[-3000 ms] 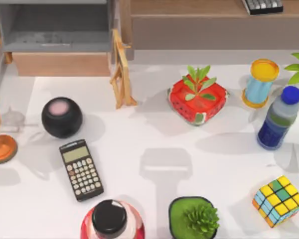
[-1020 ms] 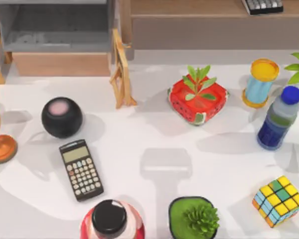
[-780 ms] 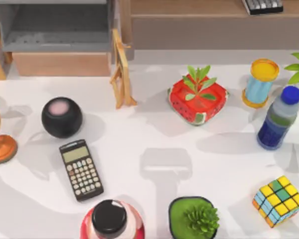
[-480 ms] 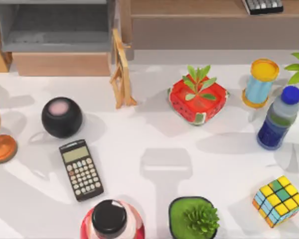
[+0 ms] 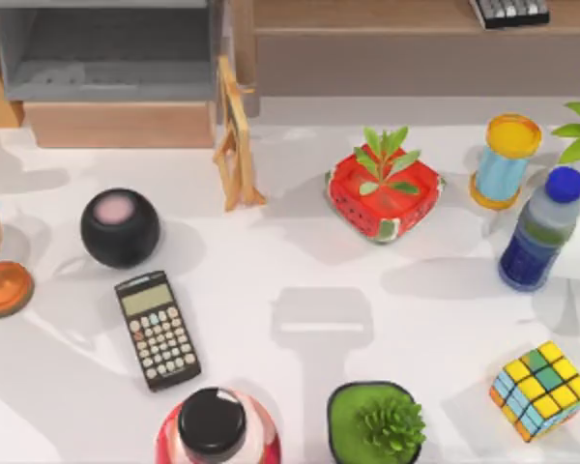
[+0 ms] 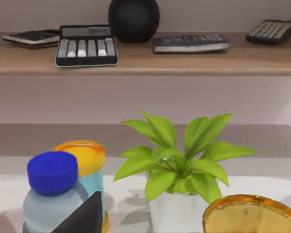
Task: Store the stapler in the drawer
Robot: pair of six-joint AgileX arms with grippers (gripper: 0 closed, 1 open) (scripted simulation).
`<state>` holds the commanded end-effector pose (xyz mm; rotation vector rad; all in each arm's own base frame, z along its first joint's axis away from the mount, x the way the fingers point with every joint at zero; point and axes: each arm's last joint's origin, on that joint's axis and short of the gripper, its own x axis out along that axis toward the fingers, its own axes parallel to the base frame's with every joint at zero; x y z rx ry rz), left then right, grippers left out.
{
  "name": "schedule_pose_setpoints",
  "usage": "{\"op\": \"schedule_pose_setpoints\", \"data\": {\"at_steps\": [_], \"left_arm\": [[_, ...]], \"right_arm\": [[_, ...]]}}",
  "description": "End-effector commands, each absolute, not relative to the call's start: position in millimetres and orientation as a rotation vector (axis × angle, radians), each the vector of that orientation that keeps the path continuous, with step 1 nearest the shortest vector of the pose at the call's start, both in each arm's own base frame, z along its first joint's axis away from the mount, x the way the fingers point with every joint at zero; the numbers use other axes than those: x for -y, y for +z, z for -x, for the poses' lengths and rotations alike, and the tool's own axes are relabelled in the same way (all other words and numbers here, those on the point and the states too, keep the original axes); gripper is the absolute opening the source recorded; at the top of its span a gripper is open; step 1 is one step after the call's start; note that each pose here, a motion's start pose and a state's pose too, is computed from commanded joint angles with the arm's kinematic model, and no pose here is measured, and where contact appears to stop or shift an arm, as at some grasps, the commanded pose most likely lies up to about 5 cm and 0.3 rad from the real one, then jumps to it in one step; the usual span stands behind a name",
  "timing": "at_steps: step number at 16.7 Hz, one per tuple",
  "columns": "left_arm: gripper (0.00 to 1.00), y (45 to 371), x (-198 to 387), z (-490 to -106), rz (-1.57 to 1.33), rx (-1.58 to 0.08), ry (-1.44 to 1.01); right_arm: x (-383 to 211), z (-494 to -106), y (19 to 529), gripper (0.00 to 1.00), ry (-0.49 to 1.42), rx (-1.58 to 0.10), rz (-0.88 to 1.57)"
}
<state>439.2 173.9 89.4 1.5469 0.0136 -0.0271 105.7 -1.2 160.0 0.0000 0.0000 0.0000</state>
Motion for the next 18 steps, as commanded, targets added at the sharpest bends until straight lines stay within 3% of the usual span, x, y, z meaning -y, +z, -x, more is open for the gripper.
{"op": "schedule_pose_setpoints", "data": {"at_steps": [13, 18], "left_arm": [[0.98, 89.4, -173.9, -439.2, -1.547, -0.014, -0.027], [1.0, 89.4, -173.9, -439.2, -1.547, -0.014, -0.027]], "right_arm": [[1.2, -105.7, 160.0, 1.0, 0.0, 0.0, 0.0], [1.2, -105.7, 160.0, 1.0, 0.0, 0.0, 0.0]]}}
